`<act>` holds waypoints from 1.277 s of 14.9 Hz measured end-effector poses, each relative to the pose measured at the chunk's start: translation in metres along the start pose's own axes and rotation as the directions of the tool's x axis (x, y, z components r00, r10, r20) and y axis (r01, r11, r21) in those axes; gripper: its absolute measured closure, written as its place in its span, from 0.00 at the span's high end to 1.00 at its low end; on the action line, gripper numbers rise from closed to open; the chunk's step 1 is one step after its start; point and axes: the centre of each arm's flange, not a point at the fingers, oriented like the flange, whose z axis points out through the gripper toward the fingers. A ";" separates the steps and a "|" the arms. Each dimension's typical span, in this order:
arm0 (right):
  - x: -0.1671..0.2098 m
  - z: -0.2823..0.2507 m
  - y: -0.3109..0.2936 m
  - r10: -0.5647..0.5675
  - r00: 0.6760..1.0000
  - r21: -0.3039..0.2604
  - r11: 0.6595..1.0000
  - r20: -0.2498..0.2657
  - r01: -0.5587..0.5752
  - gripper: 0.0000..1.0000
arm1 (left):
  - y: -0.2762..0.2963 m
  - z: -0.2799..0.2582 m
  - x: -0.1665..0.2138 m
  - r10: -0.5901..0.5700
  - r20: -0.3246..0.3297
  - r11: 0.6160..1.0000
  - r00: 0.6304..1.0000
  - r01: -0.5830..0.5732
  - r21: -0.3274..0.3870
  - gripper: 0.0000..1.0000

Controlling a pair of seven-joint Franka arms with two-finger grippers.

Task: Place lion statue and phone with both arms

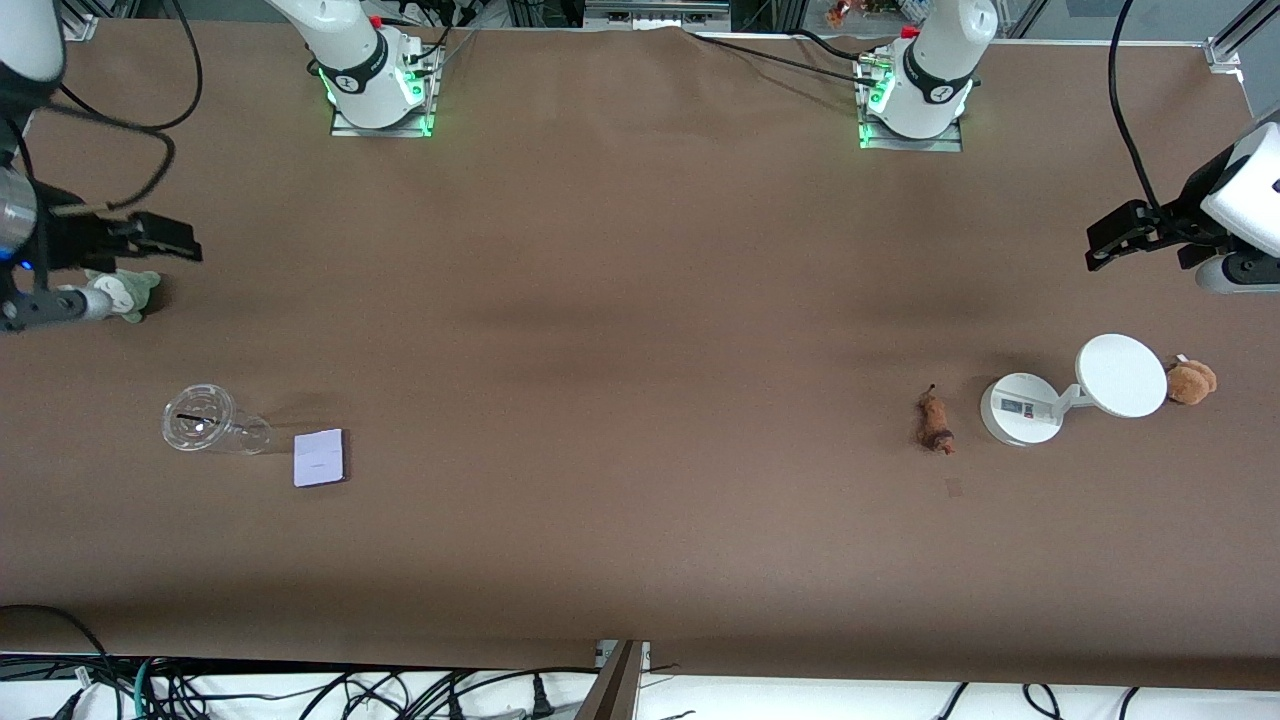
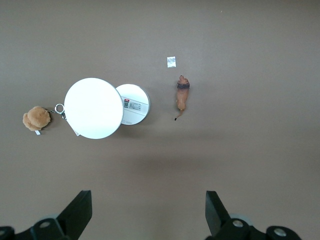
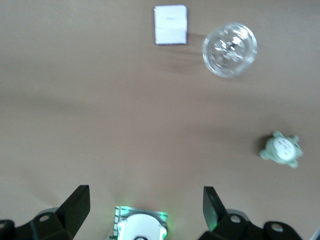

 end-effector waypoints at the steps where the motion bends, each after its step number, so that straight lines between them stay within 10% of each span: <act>1: -0.004 0.000 0.001 0.004 1.000 -0.014 1.000 0.004 -0.004 1.00 | 0.000 0.000 0.000 -0.001 0.000 1.000 1.000 0.001 0.000 1.00; 6: -0.001 0.017 0.001 0.002 0.999 -0.019 1.000 0.038 -0.001 1.00 | 0.000 0.000 0.000 -0.035 -0.001 0.999 0.999 0.035 0.000 1.00; 19: -0.056 0.052 -0.015 -0.026 0.995 -0.043 0.999 -0.100 0.021 1.00 | 0.008 -0.002 0.000 -0.033 -0.004 0.999 0.999 0.033 0.000 1.00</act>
